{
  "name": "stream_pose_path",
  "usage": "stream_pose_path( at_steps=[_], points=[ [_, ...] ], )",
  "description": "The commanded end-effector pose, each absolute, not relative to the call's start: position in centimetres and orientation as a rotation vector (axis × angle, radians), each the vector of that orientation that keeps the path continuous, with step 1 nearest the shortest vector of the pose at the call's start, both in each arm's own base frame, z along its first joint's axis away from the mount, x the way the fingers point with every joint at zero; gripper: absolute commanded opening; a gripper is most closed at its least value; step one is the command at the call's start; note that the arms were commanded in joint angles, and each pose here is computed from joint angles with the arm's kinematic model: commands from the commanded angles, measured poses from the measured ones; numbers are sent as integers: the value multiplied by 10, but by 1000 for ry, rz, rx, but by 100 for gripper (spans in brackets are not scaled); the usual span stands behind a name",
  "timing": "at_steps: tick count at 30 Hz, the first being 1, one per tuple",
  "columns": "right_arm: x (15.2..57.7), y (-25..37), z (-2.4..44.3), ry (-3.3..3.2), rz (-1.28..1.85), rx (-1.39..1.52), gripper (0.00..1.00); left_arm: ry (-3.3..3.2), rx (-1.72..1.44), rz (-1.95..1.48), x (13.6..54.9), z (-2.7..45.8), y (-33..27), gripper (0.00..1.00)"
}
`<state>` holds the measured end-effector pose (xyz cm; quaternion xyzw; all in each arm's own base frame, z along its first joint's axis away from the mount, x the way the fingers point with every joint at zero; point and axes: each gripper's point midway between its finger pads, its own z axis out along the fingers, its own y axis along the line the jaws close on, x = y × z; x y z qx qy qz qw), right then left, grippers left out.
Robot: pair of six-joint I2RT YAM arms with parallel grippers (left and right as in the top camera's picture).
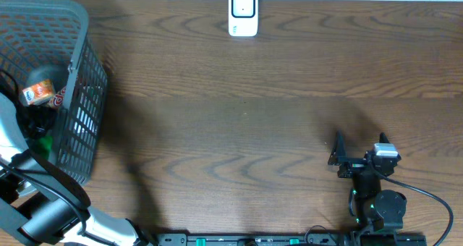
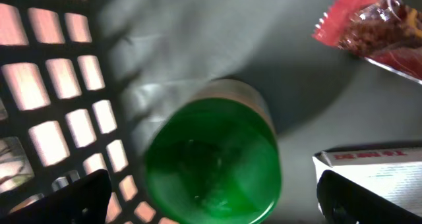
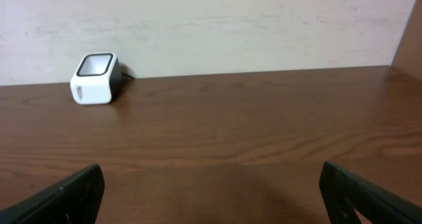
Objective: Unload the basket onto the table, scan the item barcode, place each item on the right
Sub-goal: 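Reach the left gripper into the basket toward the green-capped jar, then grasp the green-capped jar with the left gripper and lift it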
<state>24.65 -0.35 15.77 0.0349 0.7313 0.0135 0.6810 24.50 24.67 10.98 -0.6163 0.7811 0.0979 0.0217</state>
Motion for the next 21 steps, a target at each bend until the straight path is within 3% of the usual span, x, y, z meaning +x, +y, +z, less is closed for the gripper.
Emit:
stream_pose_path(
  at_steps=[1, 21],
  points=[
    [246, -6, 158, 1639, 13, 82, 99, 2440, -1901, 238, 246, 101, 239, 100],
    [246, -6, 158, 1639, 13, 82, 99, 2406, -1889, 238, 245, 52, 238, 100]
  ],
)
